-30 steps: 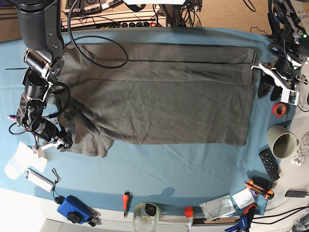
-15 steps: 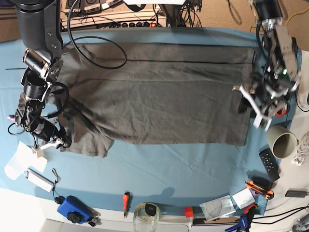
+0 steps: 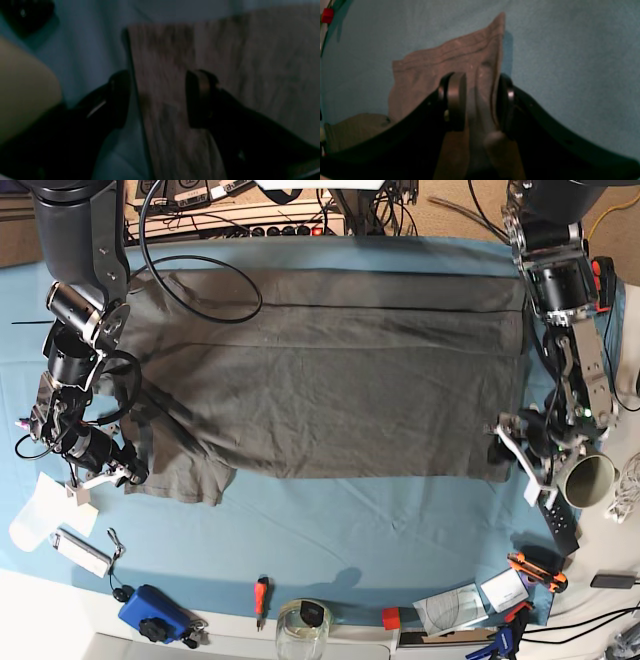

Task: Fold the T-shirt properly
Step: 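Move the left gripper down and grasp the other hem corner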

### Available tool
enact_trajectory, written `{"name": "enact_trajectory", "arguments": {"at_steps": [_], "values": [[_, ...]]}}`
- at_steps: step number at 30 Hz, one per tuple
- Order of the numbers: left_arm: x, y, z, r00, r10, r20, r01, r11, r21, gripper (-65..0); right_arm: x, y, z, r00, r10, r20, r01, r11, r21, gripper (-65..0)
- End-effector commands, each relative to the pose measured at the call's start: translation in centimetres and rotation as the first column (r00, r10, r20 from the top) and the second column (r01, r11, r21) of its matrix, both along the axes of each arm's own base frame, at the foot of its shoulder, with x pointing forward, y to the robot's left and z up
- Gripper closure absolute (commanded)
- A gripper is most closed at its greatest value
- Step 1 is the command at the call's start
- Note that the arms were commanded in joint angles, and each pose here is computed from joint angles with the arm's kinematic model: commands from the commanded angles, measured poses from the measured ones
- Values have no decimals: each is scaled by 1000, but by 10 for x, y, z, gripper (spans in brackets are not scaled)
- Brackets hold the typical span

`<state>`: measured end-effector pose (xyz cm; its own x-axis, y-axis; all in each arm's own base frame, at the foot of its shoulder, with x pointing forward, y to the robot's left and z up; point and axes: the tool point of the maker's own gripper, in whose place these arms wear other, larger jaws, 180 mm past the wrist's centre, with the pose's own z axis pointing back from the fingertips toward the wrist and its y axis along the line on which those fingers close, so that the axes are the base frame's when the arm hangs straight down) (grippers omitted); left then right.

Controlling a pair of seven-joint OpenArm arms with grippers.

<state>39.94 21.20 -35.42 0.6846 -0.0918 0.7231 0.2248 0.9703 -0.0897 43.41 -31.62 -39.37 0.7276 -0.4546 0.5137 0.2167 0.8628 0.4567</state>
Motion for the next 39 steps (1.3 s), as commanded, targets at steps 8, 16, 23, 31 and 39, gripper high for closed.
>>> {"name": "enact_trajectory", "arguments": {"at_steps": [8,16,23,31,39], "values": [[21,18,7,992,125,-22,-126,991,-41,-350,-5,-5,1,999,26,-42,-27,999,-23,-209],[27,9,-18,984,132,-123,-150,978,-143,-349,-6,-4,1,998,31,-52,-32,999,-18,-209],[30,8,-26,977,143,-156,-168,972,-165,-296,-6,-4,1,998,30,-50,-31,999,-19,-209],[23,6,-40,969,143,-202,-179,968,-174,-229,-2,-4,4,999,33,-24,-34,999,-24,-208],[21,6,-43,967,142,-211,-180,968,-175,-71,3,-7,7,1000,17,10,-17,999,-32,-121]]}}
